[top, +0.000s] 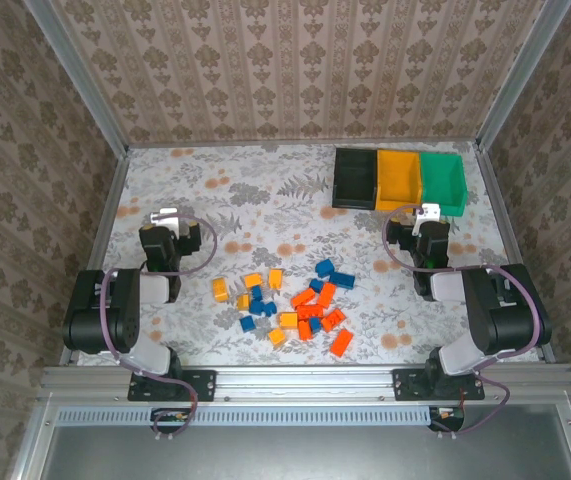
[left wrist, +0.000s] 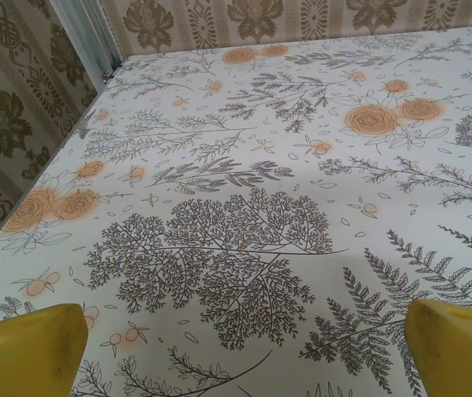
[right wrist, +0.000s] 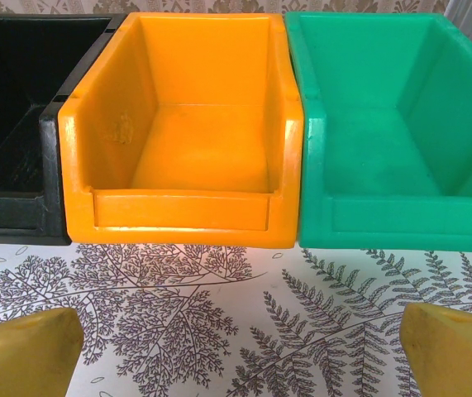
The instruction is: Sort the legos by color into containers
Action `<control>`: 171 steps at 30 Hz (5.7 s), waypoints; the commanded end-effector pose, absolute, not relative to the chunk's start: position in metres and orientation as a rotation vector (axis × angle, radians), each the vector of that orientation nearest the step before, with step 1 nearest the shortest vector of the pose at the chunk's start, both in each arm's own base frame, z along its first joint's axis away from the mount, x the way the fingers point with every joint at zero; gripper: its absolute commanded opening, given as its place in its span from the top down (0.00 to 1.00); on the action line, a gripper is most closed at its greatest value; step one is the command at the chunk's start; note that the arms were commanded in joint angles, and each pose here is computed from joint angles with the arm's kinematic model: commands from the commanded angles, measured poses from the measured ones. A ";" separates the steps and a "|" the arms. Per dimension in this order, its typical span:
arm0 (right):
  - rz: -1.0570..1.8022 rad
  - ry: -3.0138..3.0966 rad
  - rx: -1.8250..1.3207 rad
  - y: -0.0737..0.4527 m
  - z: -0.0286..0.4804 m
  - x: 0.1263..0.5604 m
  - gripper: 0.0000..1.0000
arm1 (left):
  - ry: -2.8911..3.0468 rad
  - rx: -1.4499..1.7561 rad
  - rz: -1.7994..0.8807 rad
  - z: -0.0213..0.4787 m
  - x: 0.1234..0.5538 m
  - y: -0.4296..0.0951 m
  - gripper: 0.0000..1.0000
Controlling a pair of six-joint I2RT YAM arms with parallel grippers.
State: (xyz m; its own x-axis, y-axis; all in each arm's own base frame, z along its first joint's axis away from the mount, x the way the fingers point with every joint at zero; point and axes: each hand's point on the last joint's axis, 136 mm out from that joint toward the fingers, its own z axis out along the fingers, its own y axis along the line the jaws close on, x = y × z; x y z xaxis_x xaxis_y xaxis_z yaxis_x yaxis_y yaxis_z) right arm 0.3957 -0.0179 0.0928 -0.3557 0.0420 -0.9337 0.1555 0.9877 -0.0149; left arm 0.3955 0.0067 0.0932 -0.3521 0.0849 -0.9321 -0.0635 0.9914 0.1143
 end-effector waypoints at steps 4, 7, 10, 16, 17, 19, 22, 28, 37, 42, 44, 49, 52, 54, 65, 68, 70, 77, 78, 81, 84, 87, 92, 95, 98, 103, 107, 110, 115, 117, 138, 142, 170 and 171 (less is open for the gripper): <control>-0.106 1.903 0.129 -0.015 0.099 0.397 0.00 | 1.913 0.029 0.153 0.096 0.398 0.007 0.00; -0.106 1.903 0.130 -0.015 0.100 0.397 0.00 | 1.914 0.030 0.153 0.096 0.398 0.007 0.00; -0.106 1.903 0.131 -0.015 0.099 0.397 0.00 | 1.914 0.030 0.152 0.096 0.398 0.007 0.00; -0.100 1.907 0.131 -0.015 0.099 0.398 0.00 | 1.919 0.028 0.139 0.095 0.398 0.008 0.00; -0.094 1.910 0.132 -0.016 0.098 0.398 0.00 | 1.917 0.030 0.138 0.096 0.398 0.007 0.00; -0.092 1.897 0.135 -0.017 0.101 0.397 0.00 | 1.912 0.033 0.145 0.097 0.398 0.007 0.00; -0.129 1.913 0.168 -0.022 0.118 0.396 0.00 | 1.931 0.062 0.186 0.116 0.398 0.000 0.00; -0.219 1.949 0.313 -0.040 0.151 0.393 0.00 | 1.883 -0.029 0.187 0.174 0.396 -0.002 0.00; -0.233 1.846 0.712 -0.071 0.200 0.392 0.00 | 1.653 -0.613 -0.174 0.205 0.401 0.035 0.00; 0.009 2.034 0.790 -0.056 0.174 0.408 0.00 | 1.779 -0.762 -0.515 0.188 0.419 0.041 0.00; 0.089 2.058 0.792 -0.050 0.165 0.415 0.00 | 1.773 -0.721 -0.616 0.190 0.426 0.036 0.00; 0.158 2.036 0.813 -0.046 0.168 0.424 0.00 | 1.772 -0.603 -0.548 0.209 0.423 0.029 0.00; 0.207 2.078 0.722 -0.034 0.176 0.432 0.00 | 1.815 -0.534 -0.388 0.226 0.414 0.027 0.00; 0.222 2.074 0.707 -0.032 0.182 0.435 0.00 | 1.797 -0.491 -0.297 0.241 0.407 0.024 0.00; 0.122 2.275 0.671 -0.032 0.165 0.478 0.05 | 1.582 -0.513 -0.370 0.288 0.374 0.023 0.00; 0.078 2.352 0.591 -0.020 0.151 0.494 0.09 | 1.579 -0.590 -0.448 0.289 0.369 0.027 0.00; 0.064 2.385 0.576 -0.018 0.141 0.502 0.12 | 1.522 -0.678 -0.536 0.286 0.366 0.034 0.00; -0.112 2.392 0.624 -0.042 0.128 0.508 0.14 | 1.579 -0.646 -0.591 0.289 0.368 0.032 0.00; -0.128 2.393 0.624 -0.043 0.127 0.507 0.14 | 1.588 -0.651 -0.597 0.287 0.369 0.031 0.00; -0.160 2.386 0.632 -0.049 0.128 0.508 0.14 | 1.596 -0.700 -0.648 0.280 0.373 0.030 0.00; -0.171 2.380 0.636 -0.055 0.126 0.510 0.15 | 1.615 -0.692 -0.685 0.275 0.379 0.024 0.00; -0.139 2.421 0.633 -0.058 0.115 0.517 0.20 | 1.648 -0.673 -0.705 0.268 0.383 0.015 0.00; -0.145 2.474 0.647 -0.067 0.097 0.525 0.30 | 1.735 -0.589 -0.692 0.263 0.385 -0.010 0.05; -0.137 2.506 0.657 -0.070 0.088 0.526 0.34 | 1.808 -0.526 -0.673 0.260 0.383 -0.029 0.08; -0.111 2.534 0.639 -0.067 0.080 0.531 0.41 | 1.855 -0.479 -0.681 0.256 0.382 -0.046 0.09; -0.067 2.574 0.632 -0.060 0.068 0.531 0.55 | 1.895 -0.464 -0.706 0.246 0.381 -0.059 0.09; -0.031 2.591 0.602 -0.049 0.062 0.529 0.67 | 1.912 -0.459 -0.707 0.239 0.381 -0.064 0.09; -0.018 2.584 0.563 -0.036 0.063 0.528 0.75 | 1.933 -0.454 -0.713 0.234 0.381 -0.069 0.09; 0.014 2.581 0.472 -0.004 0.067 0.524 0.93 | 1.958 -0.442 -0.721 0.224 0.377 -0.080 0.08; 0.022 2.582 0.429 0.011 0.070 0.522 1.00 | 1.968 -0.440 -0.728 0.221 0.375 -0.083 0.08; 0.091 2.572 0.153 0.189 0.088 0.457 1.00 | 1.976 -0.398 -0.694 0.228 0.343 -0.085 0.07; 0.087 2.573 0.116 0.207 0.088 0.447 1.00 | 1.971 -0.394 -0.688 0.230 0.340 -0.084 0.07; 0.213 2.571 -0.056 0.232 0.113 0.389 0.31 | 1.984 -0.345 -0.743 0.240 0.326 -0.099 0.00; 0.216 2.589 -0.084 0.232 0.108 0.382 0.30 | 1.990 -0.339 -0.746 0.238 0.325 -0.100 0.00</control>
